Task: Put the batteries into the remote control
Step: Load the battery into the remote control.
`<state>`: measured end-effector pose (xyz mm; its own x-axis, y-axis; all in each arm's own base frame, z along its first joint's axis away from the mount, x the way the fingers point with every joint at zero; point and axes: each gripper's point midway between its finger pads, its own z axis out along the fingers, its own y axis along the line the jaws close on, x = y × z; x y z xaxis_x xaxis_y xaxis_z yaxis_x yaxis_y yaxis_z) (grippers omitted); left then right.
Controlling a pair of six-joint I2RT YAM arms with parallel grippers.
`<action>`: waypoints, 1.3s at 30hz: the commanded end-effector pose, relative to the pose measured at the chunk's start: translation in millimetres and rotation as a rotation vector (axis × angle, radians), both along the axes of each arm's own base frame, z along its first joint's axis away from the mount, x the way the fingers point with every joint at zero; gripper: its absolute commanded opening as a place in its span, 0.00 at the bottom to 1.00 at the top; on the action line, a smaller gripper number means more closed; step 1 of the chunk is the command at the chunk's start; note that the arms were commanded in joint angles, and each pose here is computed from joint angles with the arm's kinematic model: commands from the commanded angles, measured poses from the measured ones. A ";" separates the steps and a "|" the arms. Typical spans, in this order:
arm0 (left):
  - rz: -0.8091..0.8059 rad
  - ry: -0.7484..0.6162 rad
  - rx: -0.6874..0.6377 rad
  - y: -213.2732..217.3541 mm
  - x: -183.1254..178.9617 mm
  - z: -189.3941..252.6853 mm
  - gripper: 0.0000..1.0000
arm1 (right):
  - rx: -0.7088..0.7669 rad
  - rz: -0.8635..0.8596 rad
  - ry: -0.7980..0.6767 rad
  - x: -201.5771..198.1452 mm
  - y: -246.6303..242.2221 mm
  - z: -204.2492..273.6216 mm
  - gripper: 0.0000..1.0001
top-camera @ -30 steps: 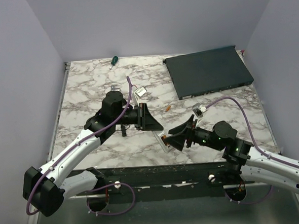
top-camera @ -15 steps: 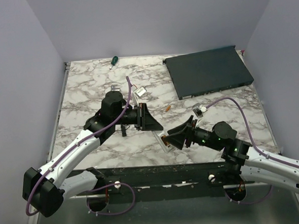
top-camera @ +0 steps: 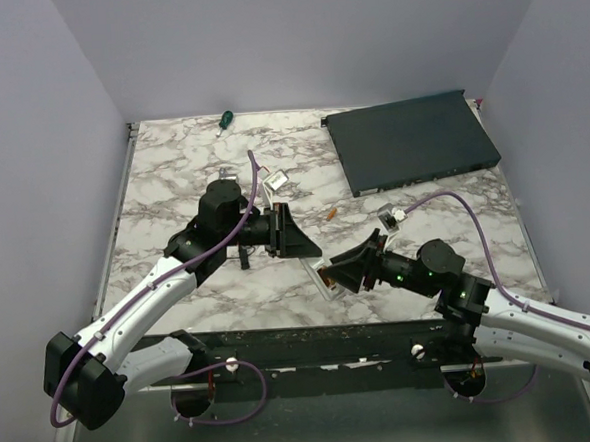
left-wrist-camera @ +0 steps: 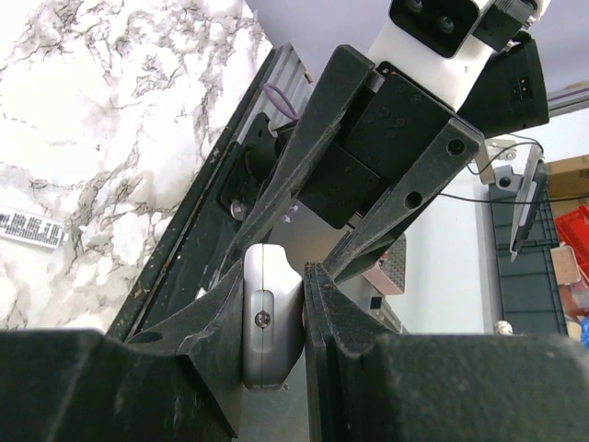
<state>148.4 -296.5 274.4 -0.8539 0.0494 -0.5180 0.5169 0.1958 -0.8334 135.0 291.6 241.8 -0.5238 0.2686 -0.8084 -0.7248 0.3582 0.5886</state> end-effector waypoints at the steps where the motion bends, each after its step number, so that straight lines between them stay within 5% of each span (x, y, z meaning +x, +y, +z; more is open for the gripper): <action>1: -0.008 -0.059 -0.044 -0.3 -1.7 17.4 0.00 | 0.013 -0.031 -0.006 4.1 -3.0 0.0 0.46; 9: -0.008 -0.062 -0.046 -0.3 -1.8 18.7 0.00 | -0.002 -0.039 -0.017 5.3 -4.8 -1.3 0.35; 18: -0.008 -0.065 -0.048 -0.3 -1.4 20.4 0.00 | -0.032 -0.031 -0.023 5.9 -2.5 -4.4 0.35; 27: -0.008 -0.063 -0.042 -1.3 0.0 16.5 0.00 | -0.033 -0.031 -0.056 5.7 -4.3 1.4 0.43; 32: -0.019 -0.083 -0.059 -1.3 -1.7 20.6 0.00 | -0.036 0.007 -0.076 1.5 -0.2 5.4 0.71; 39: -0.009 -0.083 -0.062 -1.1 -0.9 23.0 0.00 | -0.048 0.058 -0.074 -2.7 9.4 5.5 0.77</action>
<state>150.1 -297.7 279.0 -0.8413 0.0403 -0.5391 0.5368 0.1810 -0.8241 135.4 295.2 236.8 -0.4848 0.2152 -0.8477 -0.7637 0.3683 0.5302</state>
